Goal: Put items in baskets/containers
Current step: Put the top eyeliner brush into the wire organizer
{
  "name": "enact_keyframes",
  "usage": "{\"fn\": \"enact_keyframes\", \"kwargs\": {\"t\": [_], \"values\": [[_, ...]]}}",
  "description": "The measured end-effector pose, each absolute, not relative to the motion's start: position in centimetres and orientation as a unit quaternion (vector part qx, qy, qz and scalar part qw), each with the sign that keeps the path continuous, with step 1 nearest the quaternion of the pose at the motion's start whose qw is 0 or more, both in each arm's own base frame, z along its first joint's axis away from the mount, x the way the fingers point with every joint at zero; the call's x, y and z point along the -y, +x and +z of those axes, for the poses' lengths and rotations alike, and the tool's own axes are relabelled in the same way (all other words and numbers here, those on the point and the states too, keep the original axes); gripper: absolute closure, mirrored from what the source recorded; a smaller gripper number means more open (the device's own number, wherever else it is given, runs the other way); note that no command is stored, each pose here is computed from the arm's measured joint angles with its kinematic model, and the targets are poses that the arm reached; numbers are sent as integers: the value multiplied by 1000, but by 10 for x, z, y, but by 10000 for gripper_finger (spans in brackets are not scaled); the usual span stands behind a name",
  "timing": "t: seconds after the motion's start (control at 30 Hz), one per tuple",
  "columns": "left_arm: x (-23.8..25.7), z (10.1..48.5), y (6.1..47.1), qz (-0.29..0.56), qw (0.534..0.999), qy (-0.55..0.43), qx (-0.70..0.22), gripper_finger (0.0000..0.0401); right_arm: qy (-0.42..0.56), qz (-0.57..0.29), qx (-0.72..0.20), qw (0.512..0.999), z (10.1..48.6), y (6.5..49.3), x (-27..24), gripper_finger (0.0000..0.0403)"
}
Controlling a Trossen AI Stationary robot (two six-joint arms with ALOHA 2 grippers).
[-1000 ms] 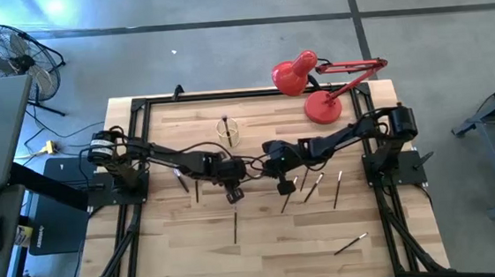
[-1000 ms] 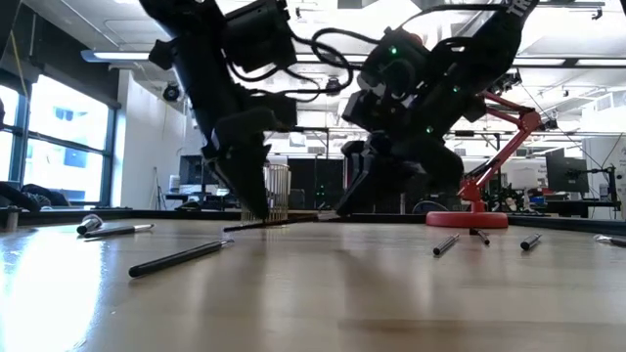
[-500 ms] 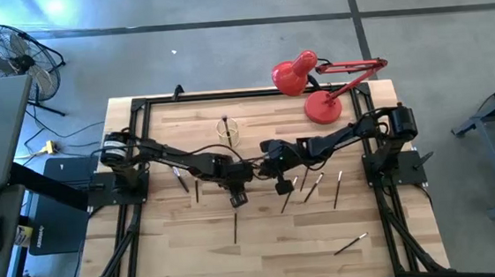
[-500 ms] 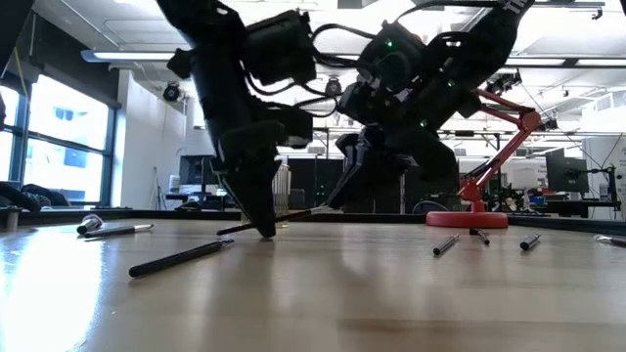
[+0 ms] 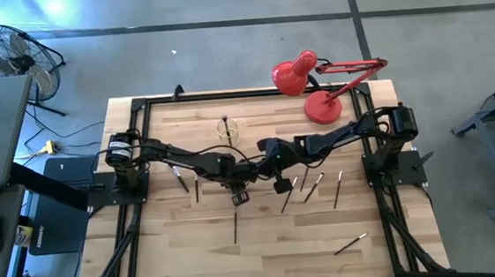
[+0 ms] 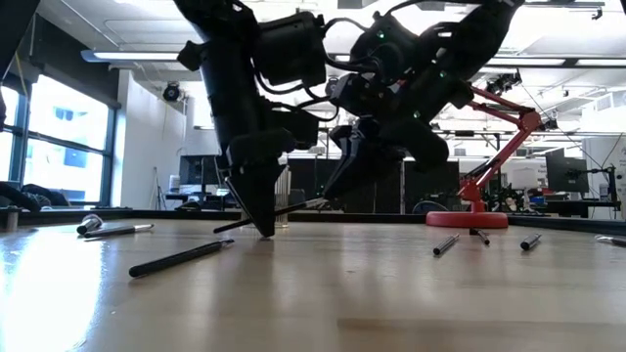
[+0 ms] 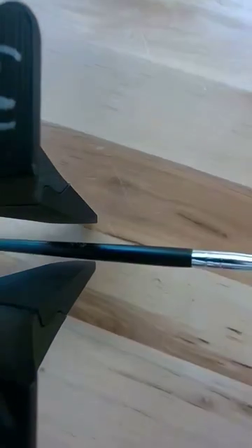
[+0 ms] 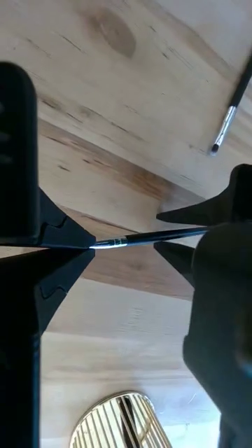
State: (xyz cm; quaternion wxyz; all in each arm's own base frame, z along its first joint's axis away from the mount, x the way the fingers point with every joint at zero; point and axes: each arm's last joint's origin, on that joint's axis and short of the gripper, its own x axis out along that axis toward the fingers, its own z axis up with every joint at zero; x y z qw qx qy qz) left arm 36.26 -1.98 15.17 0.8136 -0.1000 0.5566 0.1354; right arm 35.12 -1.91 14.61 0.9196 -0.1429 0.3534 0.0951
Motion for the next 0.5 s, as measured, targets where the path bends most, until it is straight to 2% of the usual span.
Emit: {"fn": "enact_keyframes", "kwargs": {"t": [0.13, 0.3, 0.5], "values": [[21, 152, 363, 128, 812, -114, -558, 318, -144, 95, -352, 920, 146, 351, 19, 403], [21, 152, 363, 132, 811, -125, -556, 386, -145, 96, -352, 920, 146, 351, 19, 403], [21, 152, 363, 128, 810, -131, -557, 388, -140, 89, -357, 919, 146, 351, 19, 402]]}}
